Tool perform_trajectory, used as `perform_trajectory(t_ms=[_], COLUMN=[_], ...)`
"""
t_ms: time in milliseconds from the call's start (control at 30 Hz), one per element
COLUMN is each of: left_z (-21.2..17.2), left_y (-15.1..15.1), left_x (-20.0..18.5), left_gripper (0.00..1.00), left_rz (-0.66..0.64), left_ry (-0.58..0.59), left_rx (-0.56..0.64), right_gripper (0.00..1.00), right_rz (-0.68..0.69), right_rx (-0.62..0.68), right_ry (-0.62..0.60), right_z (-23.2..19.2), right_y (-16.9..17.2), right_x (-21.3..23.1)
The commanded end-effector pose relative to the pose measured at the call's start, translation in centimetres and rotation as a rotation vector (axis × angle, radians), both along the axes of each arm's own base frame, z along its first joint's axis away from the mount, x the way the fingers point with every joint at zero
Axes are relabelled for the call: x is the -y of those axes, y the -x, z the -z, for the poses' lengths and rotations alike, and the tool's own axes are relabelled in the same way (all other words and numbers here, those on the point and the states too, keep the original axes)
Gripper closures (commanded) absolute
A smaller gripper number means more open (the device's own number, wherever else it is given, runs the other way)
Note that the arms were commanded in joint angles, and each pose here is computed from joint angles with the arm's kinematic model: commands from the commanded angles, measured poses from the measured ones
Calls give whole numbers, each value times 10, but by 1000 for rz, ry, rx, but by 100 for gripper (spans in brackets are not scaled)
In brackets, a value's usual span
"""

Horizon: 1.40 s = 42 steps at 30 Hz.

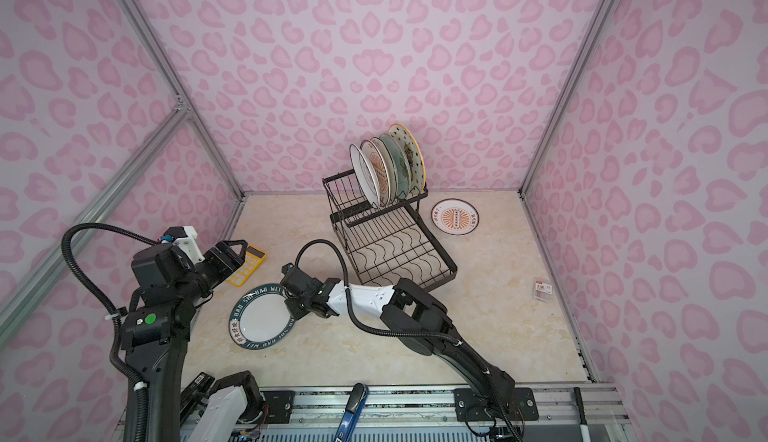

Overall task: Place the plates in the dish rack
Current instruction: 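Close the right gripper on the SHI HAO WEI plate's rim and tilt it up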

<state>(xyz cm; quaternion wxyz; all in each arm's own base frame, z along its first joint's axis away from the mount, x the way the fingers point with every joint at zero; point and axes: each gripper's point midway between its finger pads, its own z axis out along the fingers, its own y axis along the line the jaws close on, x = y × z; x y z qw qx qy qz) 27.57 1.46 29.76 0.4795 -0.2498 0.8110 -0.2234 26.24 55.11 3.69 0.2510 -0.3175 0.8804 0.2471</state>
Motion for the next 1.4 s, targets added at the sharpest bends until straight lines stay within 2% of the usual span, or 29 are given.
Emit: perform_trajectory(t_ms=[0,200,700,833,1100,1367], left_z=[-7,-7,-10,-9,-9,-9], left_y=[0,1,2,2,1,1], left_x=[2,2,4,4,4,4], left_gripper=[25,25,25,25,25,25], left_rz=[14,16,26,28,30,31], left_ry=[-10,-11,-14,-17,-21,-21], left_rx=[21,22,28,26,26,26], right_gripper=[78,69,73,79,100,100], right_rz=[-4,19,2,13,27,86], right_rx=[-36,-66,-177,-219,-255,-253], right_ry=[-37,-44,-109,-131,-160,-232], right_z=[0,5,13,17,16,-11], right_y=[2,-3,3,2,-2,-17], right_x=[-4,-1,-14,-16,-15,5])
